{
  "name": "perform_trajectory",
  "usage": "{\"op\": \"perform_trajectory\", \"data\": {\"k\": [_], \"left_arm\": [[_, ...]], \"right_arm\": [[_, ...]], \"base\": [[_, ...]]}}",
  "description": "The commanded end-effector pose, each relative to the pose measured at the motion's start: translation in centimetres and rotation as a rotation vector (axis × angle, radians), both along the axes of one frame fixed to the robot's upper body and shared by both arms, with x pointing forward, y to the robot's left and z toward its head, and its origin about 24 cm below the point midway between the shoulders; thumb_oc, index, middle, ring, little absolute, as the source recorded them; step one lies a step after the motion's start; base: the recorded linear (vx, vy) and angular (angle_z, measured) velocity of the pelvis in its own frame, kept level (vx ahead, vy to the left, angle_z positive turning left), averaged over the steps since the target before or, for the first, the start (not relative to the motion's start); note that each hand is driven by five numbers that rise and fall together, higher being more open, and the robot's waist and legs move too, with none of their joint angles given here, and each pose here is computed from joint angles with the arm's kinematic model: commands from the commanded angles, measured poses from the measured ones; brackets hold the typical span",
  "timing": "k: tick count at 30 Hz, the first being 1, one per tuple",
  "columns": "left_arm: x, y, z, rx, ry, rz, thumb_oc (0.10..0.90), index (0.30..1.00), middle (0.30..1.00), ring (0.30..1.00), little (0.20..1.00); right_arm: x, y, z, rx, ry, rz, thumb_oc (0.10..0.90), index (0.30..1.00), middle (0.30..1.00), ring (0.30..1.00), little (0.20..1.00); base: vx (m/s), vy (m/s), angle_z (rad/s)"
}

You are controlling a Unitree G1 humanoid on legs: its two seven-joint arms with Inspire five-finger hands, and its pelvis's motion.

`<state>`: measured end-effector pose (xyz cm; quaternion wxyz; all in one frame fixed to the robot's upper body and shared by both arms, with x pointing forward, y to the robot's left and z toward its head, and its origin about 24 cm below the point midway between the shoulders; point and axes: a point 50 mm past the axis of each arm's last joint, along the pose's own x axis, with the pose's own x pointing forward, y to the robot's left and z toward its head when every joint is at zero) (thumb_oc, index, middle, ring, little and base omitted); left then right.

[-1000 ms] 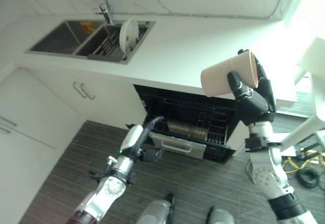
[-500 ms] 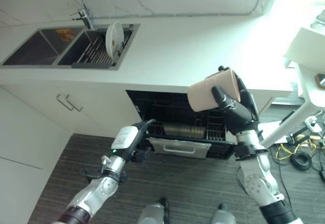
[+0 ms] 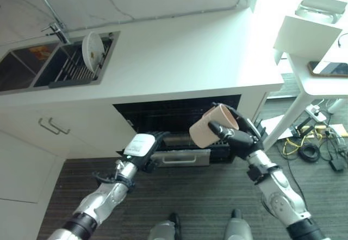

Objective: Place the dishes in the dishwasher.

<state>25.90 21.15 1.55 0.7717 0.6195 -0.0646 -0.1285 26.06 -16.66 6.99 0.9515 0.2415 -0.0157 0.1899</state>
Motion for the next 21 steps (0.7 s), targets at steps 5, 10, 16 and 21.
{"op": "perform_trajectory", "data": {"k": [5,10,16,21], "left_arm": [[2.8,1.5,3.6,0.024,-0.18,0.102,0.8,0.9,0.9,0.9,0.9],[4.1,2.8,3.6,0.049,-0.166,0.186,0.8,0.9,0.9,0.9,0.9],[4.1,2.8,0.7,0.034,0.103,0.211,0.8,0.9,0.9,0.9,0.9],[3.9,1.5,-0.7,-0.035,0.28,0.166,0.8,0.9,0.9,0.9,0.9]], "right_arm": [[0.6,1.8,5.0,-0.02,-0.265,0.18,0.4,0.3,0.3,0.3,0.3],[1.2,2.5,6.0,-0.057,-0.28,0.236,0.4,0.3,0.3,0.3,0.3],[1.4,3.7,7.2,-0.059,-0.318,0.296,0.4,0.3,0.3,0.3,0.3],[1.5,4.1,7.9,-0.071,-0.331,0.31,0.4,0.3,0.3,0.3,0.3]], "base": [[-0.04,0.109,-0.27],[-0.1,0.055,-0.14],[-0.05,0.039,-0.13],[0.0,0.007,0.0]]}}
